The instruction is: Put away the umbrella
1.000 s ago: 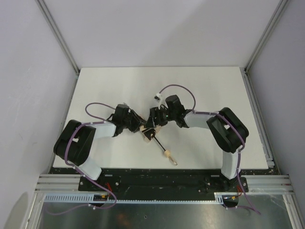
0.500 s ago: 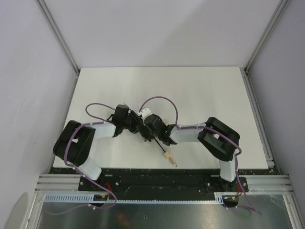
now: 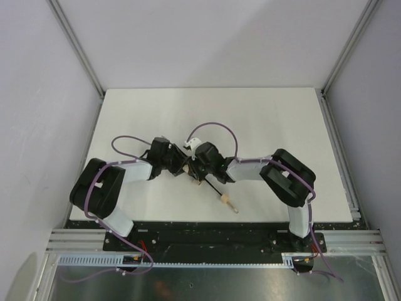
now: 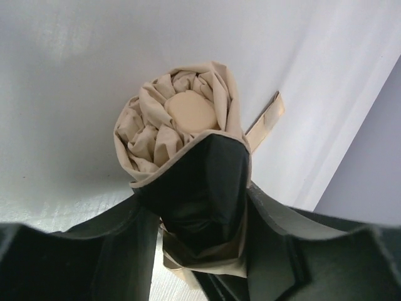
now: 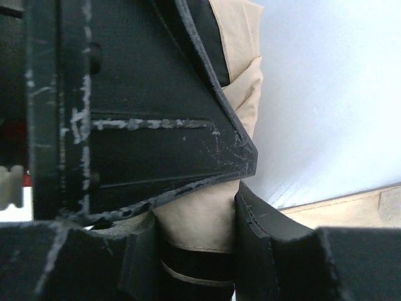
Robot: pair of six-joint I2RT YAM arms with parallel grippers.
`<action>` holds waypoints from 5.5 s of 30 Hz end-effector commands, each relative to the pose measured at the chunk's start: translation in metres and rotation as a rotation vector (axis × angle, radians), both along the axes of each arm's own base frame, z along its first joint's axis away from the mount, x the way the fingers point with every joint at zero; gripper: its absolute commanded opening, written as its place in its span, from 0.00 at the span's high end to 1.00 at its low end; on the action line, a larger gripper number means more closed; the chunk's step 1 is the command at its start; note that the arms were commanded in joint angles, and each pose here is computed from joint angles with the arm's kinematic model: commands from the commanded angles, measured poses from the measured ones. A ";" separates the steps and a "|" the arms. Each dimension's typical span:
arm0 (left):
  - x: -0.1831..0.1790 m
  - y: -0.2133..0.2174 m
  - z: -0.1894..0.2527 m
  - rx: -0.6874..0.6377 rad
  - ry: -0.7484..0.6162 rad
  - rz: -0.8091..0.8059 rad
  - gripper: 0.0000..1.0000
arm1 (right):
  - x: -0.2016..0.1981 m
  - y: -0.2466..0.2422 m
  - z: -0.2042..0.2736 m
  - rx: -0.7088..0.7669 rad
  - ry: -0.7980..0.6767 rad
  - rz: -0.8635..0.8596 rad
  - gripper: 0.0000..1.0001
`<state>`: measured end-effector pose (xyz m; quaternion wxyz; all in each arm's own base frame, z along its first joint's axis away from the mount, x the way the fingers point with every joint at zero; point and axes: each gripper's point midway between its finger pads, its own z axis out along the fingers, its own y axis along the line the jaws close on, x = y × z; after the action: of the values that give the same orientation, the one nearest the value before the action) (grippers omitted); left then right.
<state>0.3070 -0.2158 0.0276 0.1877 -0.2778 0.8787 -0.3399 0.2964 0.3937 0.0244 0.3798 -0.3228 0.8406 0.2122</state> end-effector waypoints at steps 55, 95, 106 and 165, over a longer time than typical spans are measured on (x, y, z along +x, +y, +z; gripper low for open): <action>-0.040 -0.014 -0.016 -0.138 0.126 -0.080 0.39 | -0.040 0.008 0.103 0.821 0.444 0.366 1.00; 0.011 -0.030 0.221 -0.513 -0.492 -0.191 1.00 | 0.038 -0.157 0.208 0.771 0.464 -0.487 0.00; 0.016 -0.030 0.358 -0.731 -0.731 -0.204 1.00 | 0.014 -0.144 0.197 1.102 0.823 -0.533 0.06; 0.032 -0.028 0.429 -0.836 -0.869 -0.235 1.00 | -0.037 -0.060 0.250 1.404 1.230 -0.350 0.34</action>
<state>0.3538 -0.2463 0.4188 0.3387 -0.1130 0.5750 -0.7361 0.2582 0.3315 0.2506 0.0114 0.2957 0.6425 0.7068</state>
